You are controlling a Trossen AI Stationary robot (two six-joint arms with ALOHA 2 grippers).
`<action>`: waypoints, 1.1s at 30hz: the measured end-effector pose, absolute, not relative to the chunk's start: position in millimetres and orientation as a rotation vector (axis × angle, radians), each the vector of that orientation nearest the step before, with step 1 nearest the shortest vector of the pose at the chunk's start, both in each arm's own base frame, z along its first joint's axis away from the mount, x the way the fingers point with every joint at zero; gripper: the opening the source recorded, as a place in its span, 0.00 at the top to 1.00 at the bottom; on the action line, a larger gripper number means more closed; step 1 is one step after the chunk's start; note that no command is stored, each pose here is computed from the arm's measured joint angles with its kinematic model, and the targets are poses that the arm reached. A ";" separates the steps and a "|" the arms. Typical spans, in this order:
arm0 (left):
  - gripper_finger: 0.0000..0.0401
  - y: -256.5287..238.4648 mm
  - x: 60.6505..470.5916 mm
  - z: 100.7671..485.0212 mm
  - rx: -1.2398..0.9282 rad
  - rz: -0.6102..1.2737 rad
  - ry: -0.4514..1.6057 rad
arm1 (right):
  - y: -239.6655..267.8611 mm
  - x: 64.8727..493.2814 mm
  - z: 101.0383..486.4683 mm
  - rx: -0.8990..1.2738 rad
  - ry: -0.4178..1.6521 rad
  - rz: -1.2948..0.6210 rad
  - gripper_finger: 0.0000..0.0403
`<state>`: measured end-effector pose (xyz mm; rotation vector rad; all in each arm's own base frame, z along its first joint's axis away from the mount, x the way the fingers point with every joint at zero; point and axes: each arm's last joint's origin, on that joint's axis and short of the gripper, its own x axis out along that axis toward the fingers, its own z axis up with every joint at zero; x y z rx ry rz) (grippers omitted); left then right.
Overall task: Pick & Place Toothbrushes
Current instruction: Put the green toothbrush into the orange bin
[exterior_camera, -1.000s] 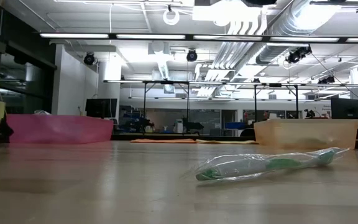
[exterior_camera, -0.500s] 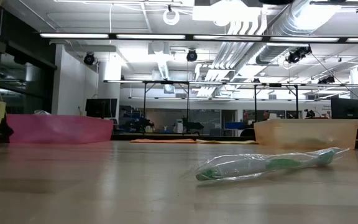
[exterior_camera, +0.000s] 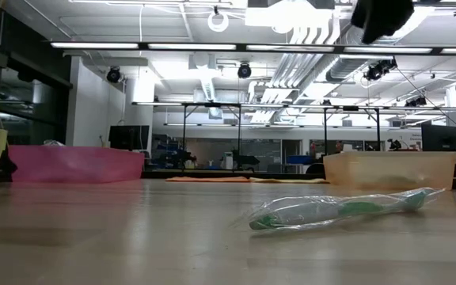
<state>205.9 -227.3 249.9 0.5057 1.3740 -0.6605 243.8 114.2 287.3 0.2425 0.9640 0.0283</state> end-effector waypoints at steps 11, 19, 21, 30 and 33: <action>0.42 -229.9 227.1 299.3 0.232 -0.226 1.154 | 123.1 233.2 216.2 0.018 0.912 0.208 0.40; 0.42 -202.9 263.2 323.4 0.149 -0.146 1.034 | 123.9 235.4 175.2 -0.076 0.854 0.266 0.40; 0.42 -194.9 273.1 325.0 0.141 -0.144 1.005 | 125.2 238.0 166.2 -0.116 0.873 0.277 0.40; 0.42 -170.7 300.6 331.2 0.105 -0.120 0.900 | 129.9 246.4 129.9 -0.188 0.976 0.280 0.40; 0.42 -163.4 305.7 331.9 0.097 -0.102 0.890 | 130.4 247.4 122.3 -0.167 1.007 0.266 0.42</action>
